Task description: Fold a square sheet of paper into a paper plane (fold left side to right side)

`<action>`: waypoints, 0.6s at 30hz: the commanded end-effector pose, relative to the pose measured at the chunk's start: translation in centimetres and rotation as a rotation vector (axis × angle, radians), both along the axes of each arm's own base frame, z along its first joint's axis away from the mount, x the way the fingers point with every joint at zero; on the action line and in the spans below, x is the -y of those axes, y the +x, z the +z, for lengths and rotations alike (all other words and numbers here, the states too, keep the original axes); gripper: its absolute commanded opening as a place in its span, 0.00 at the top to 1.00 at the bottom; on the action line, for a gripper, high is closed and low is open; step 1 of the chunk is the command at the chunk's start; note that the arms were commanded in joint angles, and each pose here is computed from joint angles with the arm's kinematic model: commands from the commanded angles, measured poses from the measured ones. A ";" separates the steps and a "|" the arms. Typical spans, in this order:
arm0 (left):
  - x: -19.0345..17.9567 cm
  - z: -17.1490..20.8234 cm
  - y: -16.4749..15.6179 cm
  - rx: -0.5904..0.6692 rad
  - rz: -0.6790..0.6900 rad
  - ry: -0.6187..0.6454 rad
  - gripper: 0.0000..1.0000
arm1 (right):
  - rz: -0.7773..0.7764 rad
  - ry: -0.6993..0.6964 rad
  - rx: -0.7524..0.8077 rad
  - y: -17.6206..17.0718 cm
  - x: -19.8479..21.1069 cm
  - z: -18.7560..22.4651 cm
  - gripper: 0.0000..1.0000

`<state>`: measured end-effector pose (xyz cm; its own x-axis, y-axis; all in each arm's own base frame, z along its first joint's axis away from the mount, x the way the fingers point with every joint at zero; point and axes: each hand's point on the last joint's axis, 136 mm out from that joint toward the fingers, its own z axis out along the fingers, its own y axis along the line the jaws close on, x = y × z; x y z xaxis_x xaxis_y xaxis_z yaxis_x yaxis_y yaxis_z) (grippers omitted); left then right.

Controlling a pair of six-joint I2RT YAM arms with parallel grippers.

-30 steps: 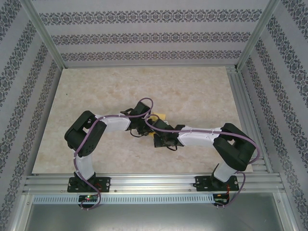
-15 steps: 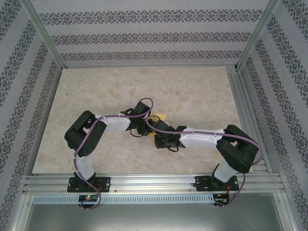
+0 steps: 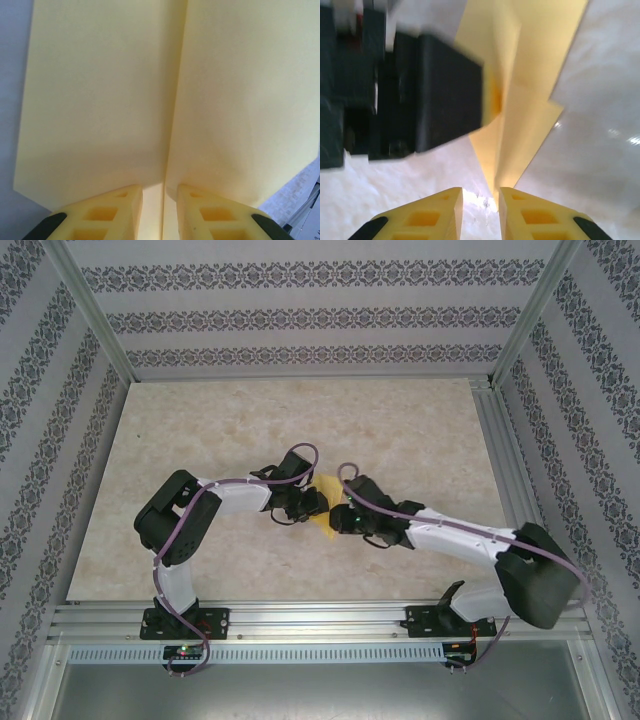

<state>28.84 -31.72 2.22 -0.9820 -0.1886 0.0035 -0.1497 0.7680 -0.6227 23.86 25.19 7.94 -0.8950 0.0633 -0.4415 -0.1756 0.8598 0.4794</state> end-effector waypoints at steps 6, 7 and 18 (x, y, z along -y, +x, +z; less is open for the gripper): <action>-1.1 -2.3 -0.8 -0.048 0.010 0.071 0.72 | -0.012 0.322 0.002 4.3 0.9 3.2 0.74; -1.0 -2.2 -0.8 -0.045 0.010 0.071 0.72 | -0.014 0.327 -0.002 4.8 0.8 3.2 0.74; -1.1 -2.3 -0.8 -0.049 0.009 0.076 0.72 | 0.031 0.310 -0.067 6.9 -1.6 0.8 0.73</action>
